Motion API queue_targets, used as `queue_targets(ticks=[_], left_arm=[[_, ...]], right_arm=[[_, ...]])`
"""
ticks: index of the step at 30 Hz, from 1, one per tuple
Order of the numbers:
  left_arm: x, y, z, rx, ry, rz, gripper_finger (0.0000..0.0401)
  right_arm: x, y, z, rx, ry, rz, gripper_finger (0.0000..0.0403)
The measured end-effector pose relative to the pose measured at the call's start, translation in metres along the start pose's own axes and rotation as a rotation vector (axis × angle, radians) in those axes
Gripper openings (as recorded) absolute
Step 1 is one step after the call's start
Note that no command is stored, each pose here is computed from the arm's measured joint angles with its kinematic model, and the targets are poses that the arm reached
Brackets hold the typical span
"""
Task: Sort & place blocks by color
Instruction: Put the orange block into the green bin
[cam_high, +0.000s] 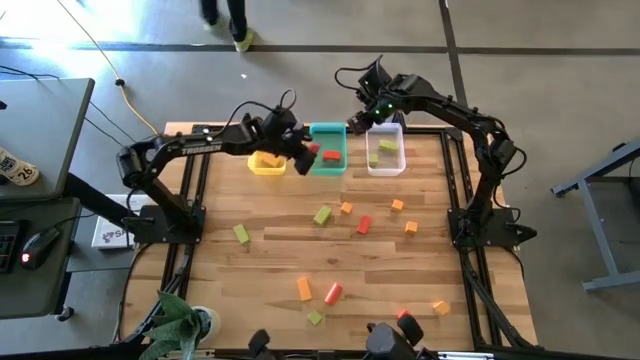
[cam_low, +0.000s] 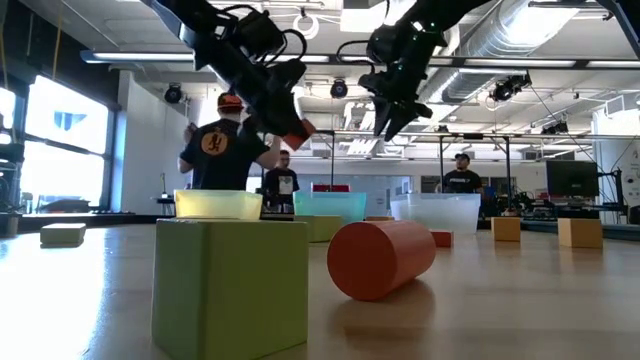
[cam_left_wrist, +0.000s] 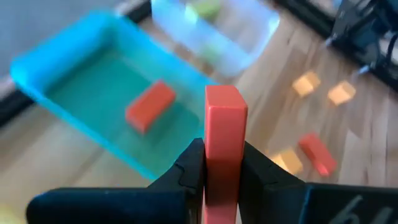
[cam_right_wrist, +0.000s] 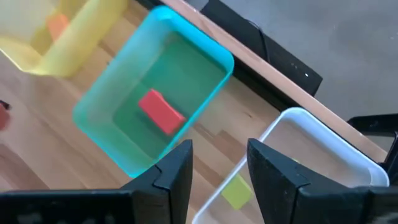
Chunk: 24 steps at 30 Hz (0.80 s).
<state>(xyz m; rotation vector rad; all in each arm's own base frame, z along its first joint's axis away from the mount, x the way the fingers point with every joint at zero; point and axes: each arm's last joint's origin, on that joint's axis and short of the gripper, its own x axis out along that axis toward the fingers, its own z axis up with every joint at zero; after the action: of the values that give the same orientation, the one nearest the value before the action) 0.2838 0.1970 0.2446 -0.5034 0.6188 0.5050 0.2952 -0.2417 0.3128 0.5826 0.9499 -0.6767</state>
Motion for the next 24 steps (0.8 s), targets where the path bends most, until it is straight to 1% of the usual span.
queue_targets(ticks=[2, 6, 14, 18, 24], left_arm=[[0.006, 0.002, 0.004, 0.027, -0.045, -0.005, 0.0036], [0.026, 0.011, 0.002, 0.064, -0.054, 0.003, 0.0036], [0.063, 0.026, -0.015, 0.050, 0.015, 0.029, 0.0043], [0.074, 0.032, -0.022, 0.042, 0.040, 0.065, 0.0064], [0.076, 0.032, -0.023, 0.043, 0.039, 0.062, 0.0105]], right_arm=[[-0.001, 0.000, 0.002, 0.019, -0.015, 0.003, 0.0140], [0.000, 0.003, 0.002, 0.031, -0.026, 0.009, 0.0140], [0.000, 0.010, 0.001, 0.018, -0.023, 0.017, 0.0140], [0.000, 0.015, -0.001, 0.009, -0.020, 0.024, 0.0140], [0.001, 0.029, -0.008, -0.034, 0.016, 0.036, 0.0140]])
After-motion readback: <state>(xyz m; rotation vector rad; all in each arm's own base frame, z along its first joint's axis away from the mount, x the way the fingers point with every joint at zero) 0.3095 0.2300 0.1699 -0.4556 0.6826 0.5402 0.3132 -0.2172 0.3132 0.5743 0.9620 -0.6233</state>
